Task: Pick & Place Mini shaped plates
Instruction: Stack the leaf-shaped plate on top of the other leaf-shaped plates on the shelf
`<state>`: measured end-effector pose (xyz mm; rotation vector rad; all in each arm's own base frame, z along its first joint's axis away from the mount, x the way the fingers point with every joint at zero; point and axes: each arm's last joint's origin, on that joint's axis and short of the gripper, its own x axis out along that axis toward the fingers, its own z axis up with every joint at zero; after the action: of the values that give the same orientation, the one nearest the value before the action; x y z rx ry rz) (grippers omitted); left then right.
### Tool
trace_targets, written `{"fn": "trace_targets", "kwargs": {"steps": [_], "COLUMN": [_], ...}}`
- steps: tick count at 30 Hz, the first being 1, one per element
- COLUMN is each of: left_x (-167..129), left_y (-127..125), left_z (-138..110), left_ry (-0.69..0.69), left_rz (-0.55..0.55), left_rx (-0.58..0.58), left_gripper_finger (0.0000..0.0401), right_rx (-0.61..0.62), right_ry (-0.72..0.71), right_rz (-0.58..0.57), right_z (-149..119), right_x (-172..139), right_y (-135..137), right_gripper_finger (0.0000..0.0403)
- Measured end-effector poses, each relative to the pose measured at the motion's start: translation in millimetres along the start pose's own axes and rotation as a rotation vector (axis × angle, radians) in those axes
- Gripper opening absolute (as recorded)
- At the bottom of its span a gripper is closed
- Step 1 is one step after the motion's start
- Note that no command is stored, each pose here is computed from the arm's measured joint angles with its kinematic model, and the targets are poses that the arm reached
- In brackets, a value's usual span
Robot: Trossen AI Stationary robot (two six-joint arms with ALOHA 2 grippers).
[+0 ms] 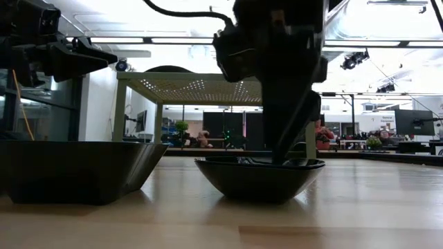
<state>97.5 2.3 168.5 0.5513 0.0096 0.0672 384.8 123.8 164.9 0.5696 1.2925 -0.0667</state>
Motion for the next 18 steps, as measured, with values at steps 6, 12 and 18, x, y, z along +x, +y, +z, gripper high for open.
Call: {"fn": "trace_targets", "kwargs": {"steps": [6, 12, 18], "left_x": [0.0, 0.0, 0.0], "left_y": [0.0, 0.0, 0.0], "left_z": [-0.1, -0.1, 0.0], "left_ry": [0.001, 0.001, 0.000], "left_rz": [0.001, 0.000, 0.001], "left_rx": [0.000, 0.000, 0.000], "left_gripper_finger": [0.0193, 0.0193, 0.0193], "right_rx": [0.002, -0.001, -0.009], "right_ry": [-0.008, -0.015, -0.029], "right_rz": [-0.011, -0.015, -0.030], "right_z": [1.1, 1.4, 1.8], "right_x": [-0.1, -0.1, -0.1], "right_y": [-1.4, -1.4, -1.8], "right_gripper_finger": [0.0155, 0.0152, 0.0152]}}
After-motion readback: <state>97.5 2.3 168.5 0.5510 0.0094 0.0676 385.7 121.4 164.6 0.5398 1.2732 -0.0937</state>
